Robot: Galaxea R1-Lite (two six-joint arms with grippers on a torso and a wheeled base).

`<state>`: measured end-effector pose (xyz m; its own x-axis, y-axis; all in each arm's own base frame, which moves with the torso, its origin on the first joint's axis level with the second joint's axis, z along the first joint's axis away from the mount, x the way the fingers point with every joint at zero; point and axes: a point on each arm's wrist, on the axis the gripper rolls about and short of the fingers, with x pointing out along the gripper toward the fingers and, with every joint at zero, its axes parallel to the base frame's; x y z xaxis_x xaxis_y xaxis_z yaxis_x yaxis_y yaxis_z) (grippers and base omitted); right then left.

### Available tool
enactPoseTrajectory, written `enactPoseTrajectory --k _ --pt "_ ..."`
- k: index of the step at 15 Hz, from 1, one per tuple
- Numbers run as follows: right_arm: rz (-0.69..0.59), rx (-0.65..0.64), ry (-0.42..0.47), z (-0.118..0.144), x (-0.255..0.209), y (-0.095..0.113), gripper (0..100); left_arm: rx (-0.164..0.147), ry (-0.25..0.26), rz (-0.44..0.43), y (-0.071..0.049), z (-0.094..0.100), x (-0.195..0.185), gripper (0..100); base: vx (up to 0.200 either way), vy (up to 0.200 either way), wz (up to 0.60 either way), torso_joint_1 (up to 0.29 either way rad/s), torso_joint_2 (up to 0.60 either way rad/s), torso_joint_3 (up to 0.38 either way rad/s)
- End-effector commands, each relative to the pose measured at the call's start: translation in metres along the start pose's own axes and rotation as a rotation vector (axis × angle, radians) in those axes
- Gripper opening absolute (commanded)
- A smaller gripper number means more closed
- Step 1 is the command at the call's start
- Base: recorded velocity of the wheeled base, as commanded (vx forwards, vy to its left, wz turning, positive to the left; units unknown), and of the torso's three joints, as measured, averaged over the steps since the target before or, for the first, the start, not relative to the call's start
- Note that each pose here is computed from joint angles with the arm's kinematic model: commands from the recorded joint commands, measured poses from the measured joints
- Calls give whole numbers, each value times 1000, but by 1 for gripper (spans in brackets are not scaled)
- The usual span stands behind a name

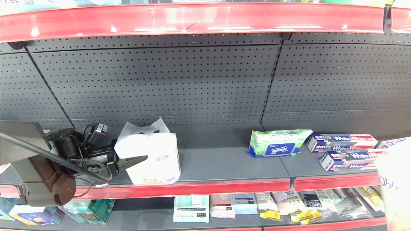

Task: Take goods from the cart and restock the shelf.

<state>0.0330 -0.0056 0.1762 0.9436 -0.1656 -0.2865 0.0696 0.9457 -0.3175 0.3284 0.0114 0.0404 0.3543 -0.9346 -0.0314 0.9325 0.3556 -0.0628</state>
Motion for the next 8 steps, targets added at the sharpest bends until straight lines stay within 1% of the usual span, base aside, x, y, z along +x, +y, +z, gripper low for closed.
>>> enactPoseTrajectory --k 1,3,5,6,7,8 --pt "0 -1 1 -1 0 0 0 -2 1 -1 0 -1 0 100 0 0 0 0 0 0" --pt "0 -1 1 0 0 0 0 -10 0 -1 0 0 0 100 0 0 0 0 0 0" --pt "-1 0 -2 0 0 0 0 -6 1 -1 -1 -1 0 100 0 0 0 0 0 0" --pt "-1 0 -2 0 0 0 0 7 -2 7 -1 2 0 100 0 0 0 0 0 0" --pt "-1 0 -2 0 0 0 0 11 -3 10 -1 4 0 100 0 0 0 0 0 0" --pt "-1 0 -2 0 0 0 0 32 -8 27 -2 11 -2 100 0 0 0 0 0 0"
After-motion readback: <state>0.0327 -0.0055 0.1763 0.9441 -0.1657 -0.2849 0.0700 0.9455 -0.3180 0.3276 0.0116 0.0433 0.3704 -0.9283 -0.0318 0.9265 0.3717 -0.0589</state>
